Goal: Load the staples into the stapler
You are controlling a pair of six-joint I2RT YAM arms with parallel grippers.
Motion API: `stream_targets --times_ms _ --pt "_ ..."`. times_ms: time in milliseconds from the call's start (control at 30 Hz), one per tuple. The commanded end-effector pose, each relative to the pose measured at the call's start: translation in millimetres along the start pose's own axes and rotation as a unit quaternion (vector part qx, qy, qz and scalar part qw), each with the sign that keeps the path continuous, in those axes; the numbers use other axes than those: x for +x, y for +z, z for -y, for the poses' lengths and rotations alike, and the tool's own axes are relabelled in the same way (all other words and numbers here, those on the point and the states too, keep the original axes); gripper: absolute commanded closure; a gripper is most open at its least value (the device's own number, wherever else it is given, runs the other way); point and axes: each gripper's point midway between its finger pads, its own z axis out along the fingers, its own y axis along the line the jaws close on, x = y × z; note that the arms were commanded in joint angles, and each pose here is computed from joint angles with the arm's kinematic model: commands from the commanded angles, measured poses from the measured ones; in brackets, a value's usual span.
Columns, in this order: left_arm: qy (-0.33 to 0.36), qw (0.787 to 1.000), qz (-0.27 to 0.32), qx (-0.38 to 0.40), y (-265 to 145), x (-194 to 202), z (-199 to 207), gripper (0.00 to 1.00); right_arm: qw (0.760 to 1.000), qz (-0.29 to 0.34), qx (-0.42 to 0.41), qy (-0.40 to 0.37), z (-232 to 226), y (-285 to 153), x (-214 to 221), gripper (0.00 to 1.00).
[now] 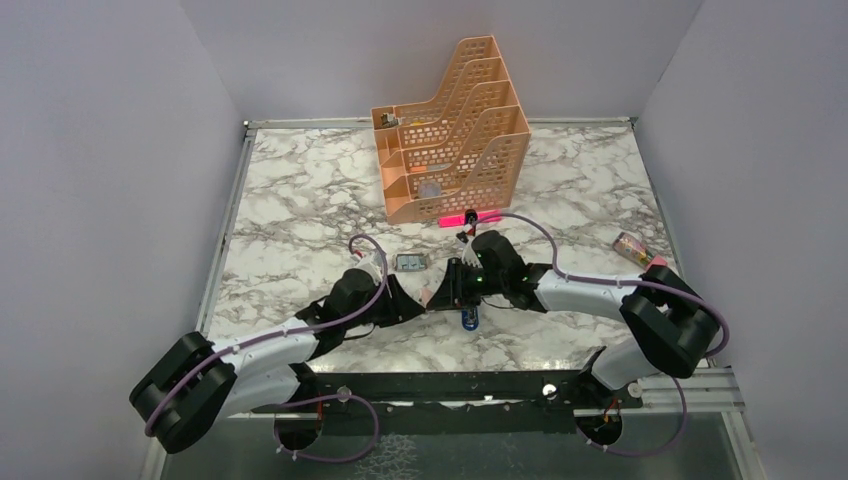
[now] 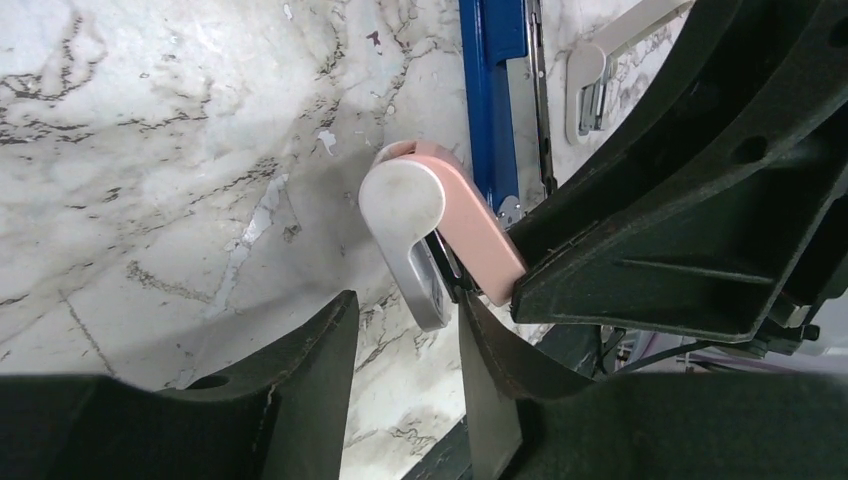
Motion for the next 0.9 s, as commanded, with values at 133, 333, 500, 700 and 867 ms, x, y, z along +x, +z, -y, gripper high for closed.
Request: stream_targets --times_ms 133,333,500,700,867 --pt "-0.02 0.999 -0.033 0.017 7.1 11.9 3.4 0.7 0.999 -0.014 -0.052 -0.002 -16.3 3.9 3.0 0.77" --pt "-0.029 0.998 -0.052 0.013 10.4 19.9 -0.7 0.99 0.999 -0.011 -0.053 0.002 -16.5 5.5 1.6 0.78" --pt "-0.027 0.998 -0.063 -0.007 12.2 27.8 -13.8 1.0 0.999 -0.003 -0.05 0.002 -18.0 3.1 -1.3 0.78" --pt "-0.019 0.995 -0.074 -0.061 11.7 36.7 -40.8 1.0 1.0 0.012 -0.012 -0.006 -9.2 -6.7 -13.5 0.78" --pt "0.013 0.988 -0.083 -0.131 6.2 35.2 -62.8 1.0 0.999 0.021 0.02 -0.02 -3.5 -17.7 -23.0 0.78"
